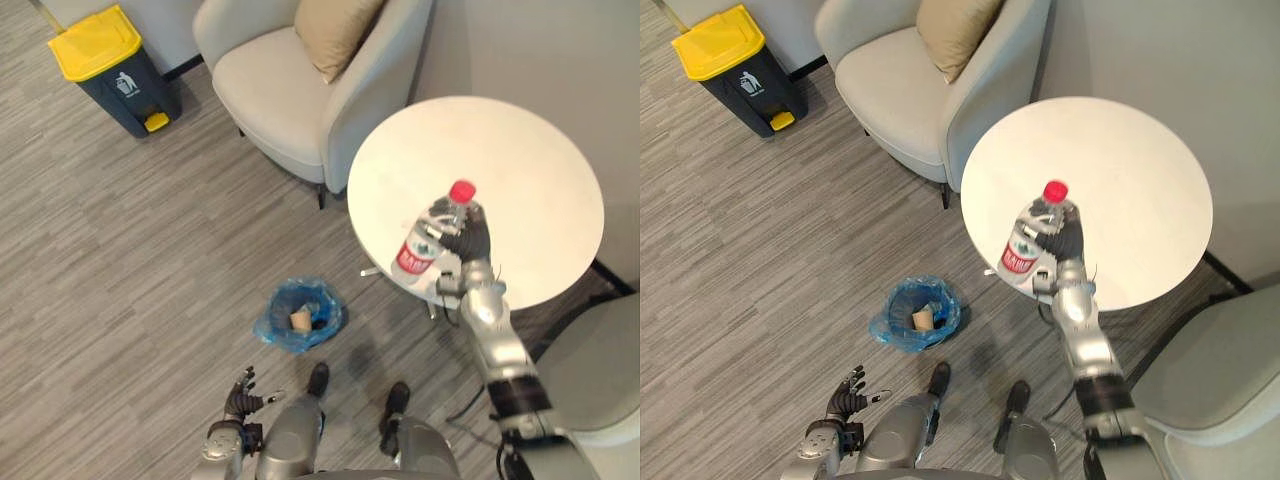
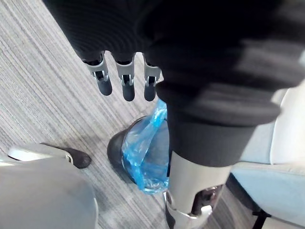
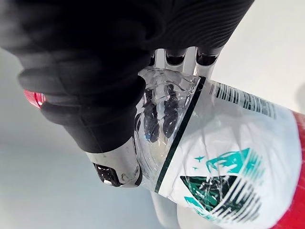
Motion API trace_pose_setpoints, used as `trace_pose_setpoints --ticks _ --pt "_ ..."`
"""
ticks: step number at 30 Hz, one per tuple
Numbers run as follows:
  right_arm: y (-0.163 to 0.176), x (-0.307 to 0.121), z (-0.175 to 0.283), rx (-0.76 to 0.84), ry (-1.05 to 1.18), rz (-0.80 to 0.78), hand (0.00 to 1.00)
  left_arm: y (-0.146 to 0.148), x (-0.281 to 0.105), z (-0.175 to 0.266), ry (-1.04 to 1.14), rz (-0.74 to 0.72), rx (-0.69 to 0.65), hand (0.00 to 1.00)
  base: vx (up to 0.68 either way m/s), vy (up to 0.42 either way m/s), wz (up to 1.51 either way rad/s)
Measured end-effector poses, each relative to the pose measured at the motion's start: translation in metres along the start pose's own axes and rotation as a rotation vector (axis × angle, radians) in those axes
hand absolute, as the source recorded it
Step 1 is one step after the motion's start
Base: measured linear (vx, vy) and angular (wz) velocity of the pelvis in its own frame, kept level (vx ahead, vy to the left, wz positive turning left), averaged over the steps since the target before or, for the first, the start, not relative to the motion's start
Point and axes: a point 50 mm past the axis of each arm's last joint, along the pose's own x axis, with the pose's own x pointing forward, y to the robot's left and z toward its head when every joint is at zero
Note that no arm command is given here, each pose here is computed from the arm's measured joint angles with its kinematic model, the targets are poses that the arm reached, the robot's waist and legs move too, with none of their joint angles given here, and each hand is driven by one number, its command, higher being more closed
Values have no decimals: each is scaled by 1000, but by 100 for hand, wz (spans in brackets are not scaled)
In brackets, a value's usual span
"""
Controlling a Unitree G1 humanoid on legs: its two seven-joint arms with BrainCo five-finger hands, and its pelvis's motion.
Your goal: Gather rubbish on tea table into small bin, then transfer packed bag to large trash can.
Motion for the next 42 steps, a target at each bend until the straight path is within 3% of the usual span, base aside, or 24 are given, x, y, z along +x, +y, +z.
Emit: trace_pose_setpoints --ticks 7,12,22,27,30,37,42 --pt "49 -29 -10 65 62 216 100 -9 -2 -3 6 -5 -22 0 19 27 76" --pt "59 -30 -13 70 81 261 100 -10 -1 -4 10 -12 9 0 58 103 36" --pt "82 14 -23 -187 50 435 100 7 13 29 -88 25 106 0 -43 -47 58" --pt "67 75 2 -379 -52 345 100 -9 30 73 -218 19 59 0 -129 -121 31" --pt "57 91 17 -437 -118 276 100 -14 36 96 -279 32 21 0 -92 -87 20" --pt "52 134 104 -424 -401 91 100 -25 30 174 -557 49 -218 0 -112 -52 17" --pt "49 144 128 -436 -462 34 100 -18 18 209 -705 63 -333 0 -110 -63 9"
